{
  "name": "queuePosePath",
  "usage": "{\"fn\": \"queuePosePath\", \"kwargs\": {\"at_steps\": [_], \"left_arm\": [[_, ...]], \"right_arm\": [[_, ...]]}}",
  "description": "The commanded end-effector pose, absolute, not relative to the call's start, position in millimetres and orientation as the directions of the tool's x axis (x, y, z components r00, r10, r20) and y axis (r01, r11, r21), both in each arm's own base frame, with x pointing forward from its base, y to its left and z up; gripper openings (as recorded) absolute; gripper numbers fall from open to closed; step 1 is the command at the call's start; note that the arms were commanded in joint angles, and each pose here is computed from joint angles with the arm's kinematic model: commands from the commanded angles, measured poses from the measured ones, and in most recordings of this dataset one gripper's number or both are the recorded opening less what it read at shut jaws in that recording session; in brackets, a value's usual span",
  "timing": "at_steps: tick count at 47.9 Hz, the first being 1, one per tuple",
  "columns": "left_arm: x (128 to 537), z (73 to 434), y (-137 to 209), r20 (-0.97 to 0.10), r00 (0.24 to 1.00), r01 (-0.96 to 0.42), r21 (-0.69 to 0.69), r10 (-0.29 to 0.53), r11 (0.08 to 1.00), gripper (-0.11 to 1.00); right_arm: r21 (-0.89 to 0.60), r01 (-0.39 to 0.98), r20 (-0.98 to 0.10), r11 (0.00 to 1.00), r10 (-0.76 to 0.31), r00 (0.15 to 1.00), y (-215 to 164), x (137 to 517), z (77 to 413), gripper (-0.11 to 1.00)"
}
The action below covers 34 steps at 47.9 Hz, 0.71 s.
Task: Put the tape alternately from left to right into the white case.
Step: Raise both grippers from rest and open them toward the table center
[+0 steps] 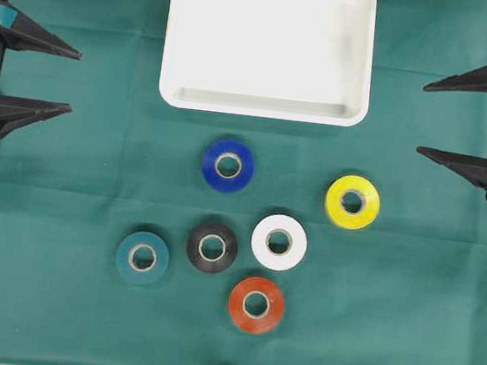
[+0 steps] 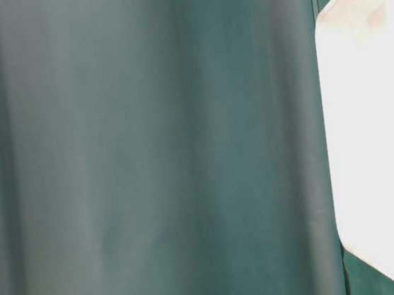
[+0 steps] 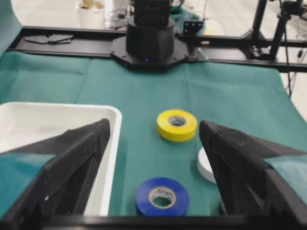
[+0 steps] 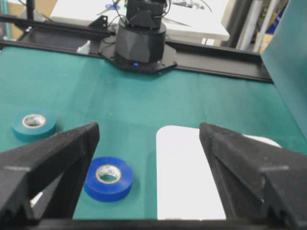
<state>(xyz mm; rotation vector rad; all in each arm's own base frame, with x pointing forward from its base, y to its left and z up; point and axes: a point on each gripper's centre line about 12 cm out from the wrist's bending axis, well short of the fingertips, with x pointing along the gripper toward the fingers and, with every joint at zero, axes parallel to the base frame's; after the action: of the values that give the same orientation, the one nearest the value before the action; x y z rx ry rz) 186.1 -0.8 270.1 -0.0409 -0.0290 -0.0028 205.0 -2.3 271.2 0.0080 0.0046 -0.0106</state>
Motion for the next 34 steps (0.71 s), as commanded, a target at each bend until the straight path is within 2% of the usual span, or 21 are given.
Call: {"fn": "queuePosePath", "kwargs": {"at_steps": [1, 34], "left_arm": [[189.5, 273.6, -1.3, 0.031, 1.0, 0.006, -0.041, -0.005, 0.999, 0.89], [250.7, 248.3, -2.1, -0.246, 0.969, -0.008, -0.056, -0.006, 0.998, 0.89]], "right_arm": [[0.009, 0.012, -0.009, 1.0, -0.012, 1.0, -2.7, 208.7, 273.1, 0.78], [0.012, 0.018, -0.258, 1.0, -0.014, 0.966, -3.9, 257.8, 248.2, 0.78]]}}
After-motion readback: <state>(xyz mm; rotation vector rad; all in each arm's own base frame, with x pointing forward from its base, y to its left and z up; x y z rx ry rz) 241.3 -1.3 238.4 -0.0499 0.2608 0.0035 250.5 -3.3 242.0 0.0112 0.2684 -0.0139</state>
